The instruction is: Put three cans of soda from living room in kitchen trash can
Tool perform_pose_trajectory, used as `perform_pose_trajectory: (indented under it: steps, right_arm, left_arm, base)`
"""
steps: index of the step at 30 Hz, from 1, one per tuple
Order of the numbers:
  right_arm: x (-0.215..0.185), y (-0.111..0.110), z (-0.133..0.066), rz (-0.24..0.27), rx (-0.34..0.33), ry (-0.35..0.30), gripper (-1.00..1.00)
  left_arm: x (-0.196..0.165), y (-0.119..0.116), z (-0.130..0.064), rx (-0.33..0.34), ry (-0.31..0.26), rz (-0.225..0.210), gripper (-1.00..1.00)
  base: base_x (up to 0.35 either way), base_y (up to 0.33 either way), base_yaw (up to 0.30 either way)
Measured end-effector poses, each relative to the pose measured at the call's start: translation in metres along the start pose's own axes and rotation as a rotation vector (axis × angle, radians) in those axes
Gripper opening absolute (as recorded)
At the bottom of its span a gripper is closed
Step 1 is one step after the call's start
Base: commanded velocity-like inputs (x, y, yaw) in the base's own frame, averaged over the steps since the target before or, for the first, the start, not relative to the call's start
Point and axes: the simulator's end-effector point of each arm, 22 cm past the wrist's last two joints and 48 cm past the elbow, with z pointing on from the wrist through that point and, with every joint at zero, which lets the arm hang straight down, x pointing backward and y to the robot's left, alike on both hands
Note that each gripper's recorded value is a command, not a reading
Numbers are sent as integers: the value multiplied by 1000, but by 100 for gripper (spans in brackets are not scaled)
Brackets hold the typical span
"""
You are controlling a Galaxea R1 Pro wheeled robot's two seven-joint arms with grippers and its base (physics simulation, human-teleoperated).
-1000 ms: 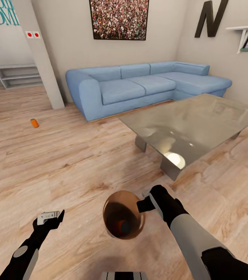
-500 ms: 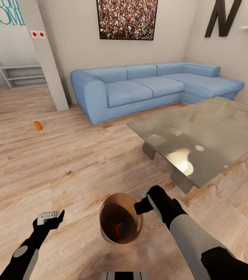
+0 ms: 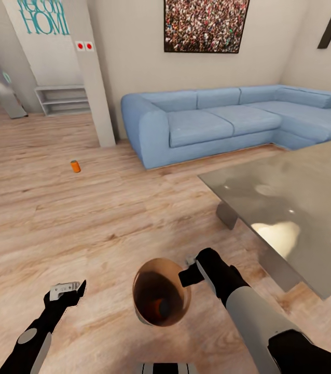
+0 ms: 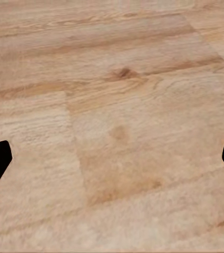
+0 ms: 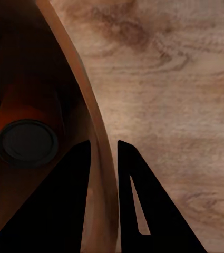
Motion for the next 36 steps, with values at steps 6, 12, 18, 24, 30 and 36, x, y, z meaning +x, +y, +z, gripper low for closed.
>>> perform_pose_trajectory:
  steps: [6,12,18,24,30,36]
  right_arm:
    - [0,0,0,-1,1,0,-100]
    - [0,0,0,0,0,-1,-100]
    - [0,1,0,4,-6,0,-100]
    - [1,0,0,1,-8,0,-100]
    - [3,-3,1,-4,3,5,-100]
    - [20,-51,0,-54,118,36,-100]
  left_arm:
    - [0,0,0,0,0,0,100]
    - [0,0,0,0,0,-1,100]
    - [0,0,0,0,0,0,100]
    - [0,0,0,0,0,0,100]
    - [0,0,0,0,-1,-1,100]
    - [-1,0,0,0,-1,-2,100]
  base:
    - [312,104,257]
    - [312,104,257]
    - [312,104,194]
    - [312,104,30]
    - [312,104,3]
    - [312,104,0]
